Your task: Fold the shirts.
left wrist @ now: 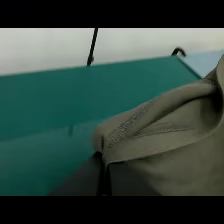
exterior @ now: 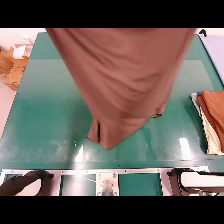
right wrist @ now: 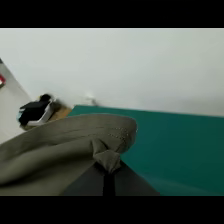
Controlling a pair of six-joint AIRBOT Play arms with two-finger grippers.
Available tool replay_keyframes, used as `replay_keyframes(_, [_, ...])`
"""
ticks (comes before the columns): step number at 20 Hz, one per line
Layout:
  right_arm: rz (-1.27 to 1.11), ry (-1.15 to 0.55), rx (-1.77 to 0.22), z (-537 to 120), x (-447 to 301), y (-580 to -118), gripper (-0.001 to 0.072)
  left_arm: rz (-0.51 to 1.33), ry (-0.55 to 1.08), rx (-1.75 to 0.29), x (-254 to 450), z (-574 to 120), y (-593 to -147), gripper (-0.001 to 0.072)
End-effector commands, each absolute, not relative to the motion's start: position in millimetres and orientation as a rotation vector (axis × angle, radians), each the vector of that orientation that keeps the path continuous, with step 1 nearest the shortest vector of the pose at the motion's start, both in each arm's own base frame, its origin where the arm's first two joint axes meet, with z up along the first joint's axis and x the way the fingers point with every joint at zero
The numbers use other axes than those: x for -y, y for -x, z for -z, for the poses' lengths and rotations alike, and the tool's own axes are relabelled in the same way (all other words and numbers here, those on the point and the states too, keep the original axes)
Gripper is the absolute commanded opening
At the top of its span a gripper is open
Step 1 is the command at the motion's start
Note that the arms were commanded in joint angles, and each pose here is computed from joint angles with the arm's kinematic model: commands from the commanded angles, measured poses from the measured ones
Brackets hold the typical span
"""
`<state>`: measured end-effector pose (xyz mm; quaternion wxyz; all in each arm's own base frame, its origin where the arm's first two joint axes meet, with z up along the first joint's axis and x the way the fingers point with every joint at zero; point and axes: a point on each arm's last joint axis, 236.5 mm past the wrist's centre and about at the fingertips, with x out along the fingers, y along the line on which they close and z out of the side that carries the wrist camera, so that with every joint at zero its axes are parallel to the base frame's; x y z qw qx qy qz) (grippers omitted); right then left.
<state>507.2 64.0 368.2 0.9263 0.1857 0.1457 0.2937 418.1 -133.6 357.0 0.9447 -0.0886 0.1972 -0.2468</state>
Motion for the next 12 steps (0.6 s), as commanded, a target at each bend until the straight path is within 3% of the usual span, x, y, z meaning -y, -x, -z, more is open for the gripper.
replay_keyframes(1, [-0.670, -0.524, -0.564, -238.8, -113.2, -571.0, 0.0017, 0.425, 0.188, -0.725, 126.0, -213.1, -497.4, 0.0022])
replay_keyframes(6, [-0.718, -0.635, -0.873, -83.3, -182.3, -593.9, 0.0019, 0.284, 0.135, -1.008, 94.9, -64.1, -537.3, 0.0022])
replay_keyframes(7, [-0.725, -0.640, -0.907, -68.5, -187.0, -591.9, 0.0048, 0.267, 0.134, -1.036, 89.3, -50.9, -538.3, 0.0022])
replay_keyframes(8, [-0.722, -0.654, -0.928, -62.1, -187.0, -590.8, 0.0281, 0.254, 0.137, -1.052, 81.8, -45.0, -538.0, 0.0022])
replay_keyframes(9, [-0.708, -0.684, -0.942, -64.1, -179.2, -590.1, 0.0412, 0.241, 0.144, -1.061, 73.2, -43.4, -537.5, 0.0022])
replay_keyframes(12, [-0.671, -0.751, -0.983, -90.0, -127.0, -574.7, 0.0354, 0.206, 0.174, -1.122, 46.2, -36.8, -526.2, 0.0023])
